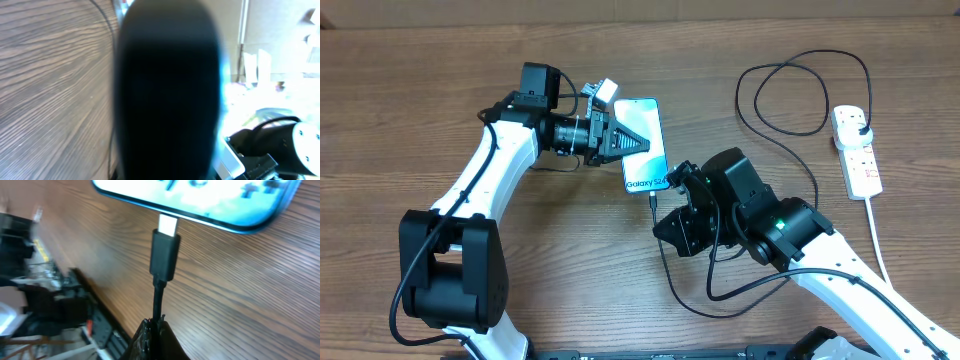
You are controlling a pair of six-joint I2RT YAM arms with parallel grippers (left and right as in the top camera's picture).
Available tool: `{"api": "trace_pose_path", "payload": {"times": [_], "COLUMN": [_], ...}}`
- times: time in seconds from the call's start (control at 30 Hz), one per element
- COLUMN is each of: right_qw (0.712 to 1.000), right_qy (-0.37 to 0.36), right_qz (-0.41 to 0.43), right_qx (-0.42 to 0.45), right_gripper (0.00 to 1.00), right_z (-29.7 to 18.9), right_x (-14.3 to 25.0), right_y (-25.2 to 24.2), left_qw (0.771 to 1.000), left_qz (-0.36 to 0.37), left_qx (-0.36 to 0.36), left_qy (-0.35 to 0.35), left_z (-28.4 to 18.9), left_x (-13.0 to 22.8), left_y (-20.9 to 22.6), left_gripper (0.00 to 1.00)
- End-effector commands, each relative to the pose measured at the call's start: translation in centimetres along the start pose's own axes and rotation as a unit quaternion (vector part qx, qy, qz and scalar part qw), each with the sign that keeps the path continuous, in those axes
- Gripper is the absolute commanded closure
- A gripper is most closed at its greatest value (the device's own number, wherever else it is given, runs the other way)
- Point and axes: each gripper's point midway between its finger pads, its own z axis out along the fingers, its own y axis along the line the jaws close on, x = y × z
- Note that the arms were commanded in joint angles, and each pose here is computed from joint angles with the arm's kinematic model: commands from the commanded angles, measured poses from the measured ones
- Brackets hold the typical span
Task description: Plug charger to phone and switch on socket
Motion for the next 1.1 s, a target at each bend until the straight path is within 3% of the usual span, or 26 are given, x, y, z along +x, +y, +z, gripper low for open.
{"api": "trace_pose_path", "payload": {"times": [0.0,0.2,0.4,0.6,0.73,1.07], "right_qw": [0.999,0.997,0.999,1.000,1.000,1.000], "right_qy": [-0.012,-0.006,-0.008,-0.004,0.005,0.016], "right_qz": [-0.041,-0.066,-0.025,0.006,0.005,0.011], "right_qx": [0.034,0.048,0.043,0.030,-0.007,-0.002], "right_gripper": [0.96,0.96,0.96,0.96,0.96,0.96], "right_z": [-0.1,0.6,0.6,0.7,0.7,0.7], "right_x": [-0.5,0.2,0.2,0.4,0.5,1.1], "right_y": [-0.2,0.7,0.8,1.3,2.6,2.4], "left_qw": [0.999,0.998,0.998,0.997,0.996,0.993], "left_qz": [0.046,0.058,0.057,0.057,0.066,0.107], "left_qx": [-0.009,-0.014,-0.012,0.043,0.053,0.053], "left_qy": [0.003,0.006,0.007,0.018,0.020,0.017], "left_z": [0.3,0.4,0.4,0.3,0.3,0.3], "left_x": [0.1,0.3,0.3,0.8,0.9,0.9], "left_y": [-0.7,-0.5,-0.6,-2.5,-2.8,-2.8], "left_gripper": [0.96,0.96,0.96,0.96,0.96,0.96]}}
